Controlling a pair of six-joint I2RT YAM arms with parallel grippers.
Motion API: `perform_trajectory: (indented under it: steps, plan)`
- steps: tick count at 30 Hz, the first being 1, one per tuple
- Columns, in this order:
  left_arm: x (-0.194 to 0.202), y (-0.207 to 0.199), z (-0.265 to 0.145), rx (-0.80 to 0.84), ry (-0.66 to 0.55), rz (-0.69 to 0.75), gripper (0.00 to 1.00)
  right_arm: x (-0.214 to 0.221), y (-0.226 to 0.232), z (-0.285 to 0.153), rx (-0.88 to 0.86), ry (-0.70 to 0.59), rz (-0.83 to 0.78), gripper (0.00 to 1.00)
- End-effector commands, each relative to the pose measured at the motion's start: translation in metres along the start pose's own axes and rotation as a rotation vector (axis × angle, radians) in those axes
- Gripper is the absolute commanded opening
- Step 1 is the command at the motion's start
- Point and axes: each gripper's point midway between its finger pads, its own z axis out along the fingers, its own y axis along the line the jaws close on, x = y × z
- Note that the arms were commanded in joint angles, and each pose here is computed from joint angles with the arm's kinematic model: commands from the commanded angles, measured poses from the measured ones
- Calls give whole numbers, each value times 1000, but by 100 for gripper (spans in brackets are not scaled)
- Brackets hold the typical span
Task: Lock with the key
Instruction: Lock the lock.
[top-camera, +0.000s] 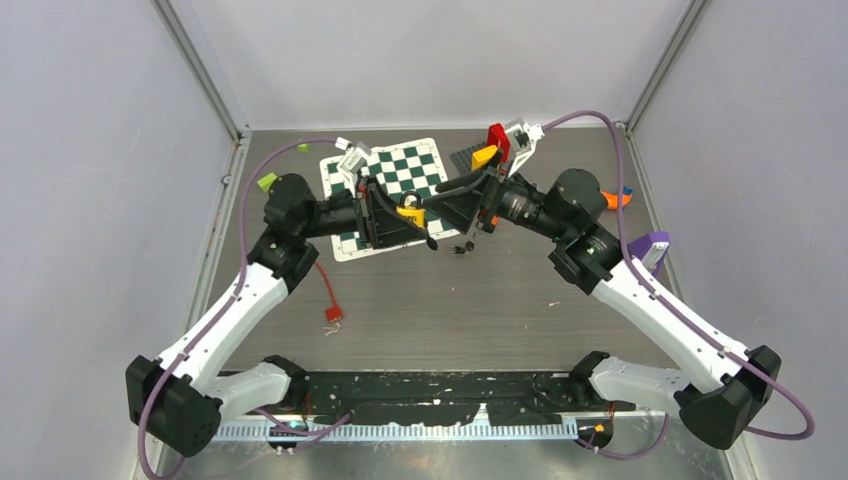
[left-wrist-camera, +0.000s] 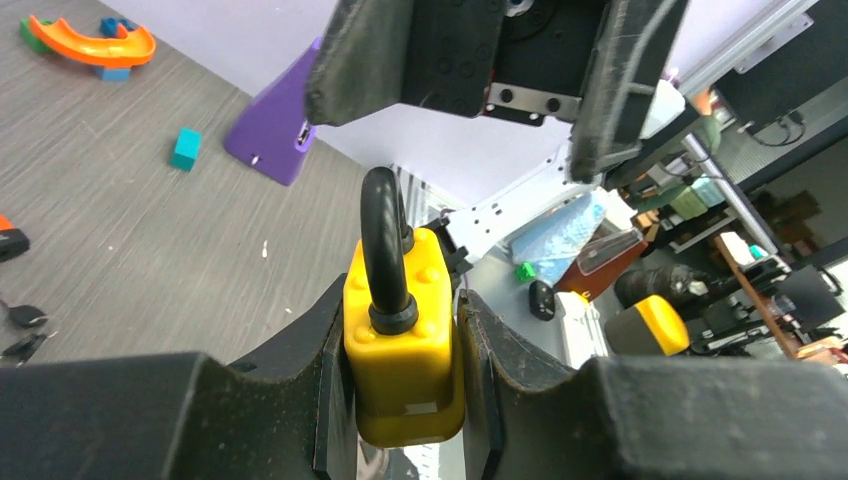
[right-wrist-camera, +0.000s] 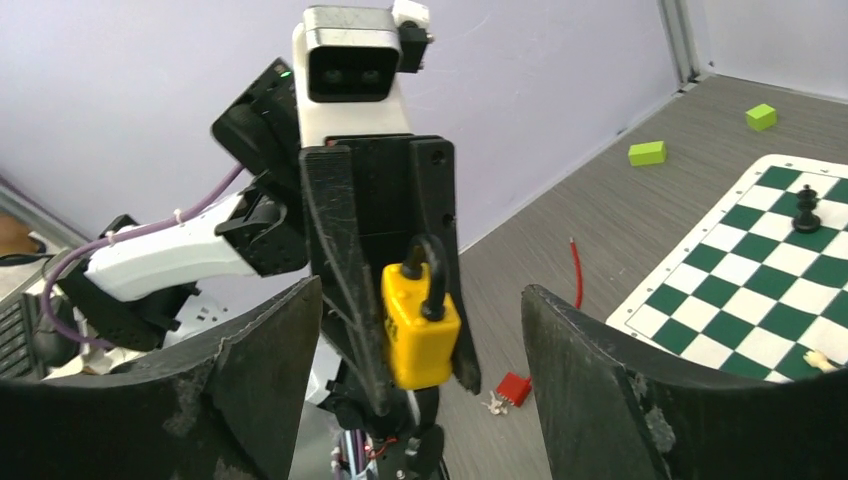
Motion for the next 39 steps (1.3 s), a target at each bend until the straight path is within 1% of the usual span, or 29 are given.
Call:
perform_trajectory:
  steps: [1,6,12,13,15,16,19,22,30,33,34,36,37,38,39]
  plan:
    - [-13,-15,-4,7,9,127,0,0,28,-10,-134,16,2,80]
    - [-16,-28,-5,45,18,136,0,9,31,-6,-184,53,38,80]
    - [-17,-38,-7,73,20,132,0,11,26,8,-201,69,76,76]
    - [-17,-38,-7,75,21,129,0,9,27,10,-213,55,77,75]
    - [-17,-39,-7,83,22,124,0,7,27,14,-224,43,99,67]
    - [-17,-39,-7,87,23,122,0,4,27,15,-220,32,121,60]
    - [-18,-40,-6,92,21,113,0,-3,27,19,-231,-15,151,52]
    - [-20,-39,-5,93,15,106,0,-6,28,22,-246,-20,159,50]
    - [-28,-38,-1,84,2,88,0,6,25,29,-259,35,162,49]
    - [-28,-37,0,87,8,74,0,7,25,31,-266,45,156,46]
    - [-28,-36,0,86,9,69,0,7,26,32,-268,46,155,43]
    - [-27,-35,0,81,9,62,0,7,26,32,-272,47,152,22]
    - [-27,-33,1,75,7,57,4,6,26,32,-272,46,152,16]
    - [-27,-32,1,71,7,53,13,5,26,32,-271,44,154,8]
    - [-27,-31,1,68,7,48,20,4,28,31,-271,40,152,7]
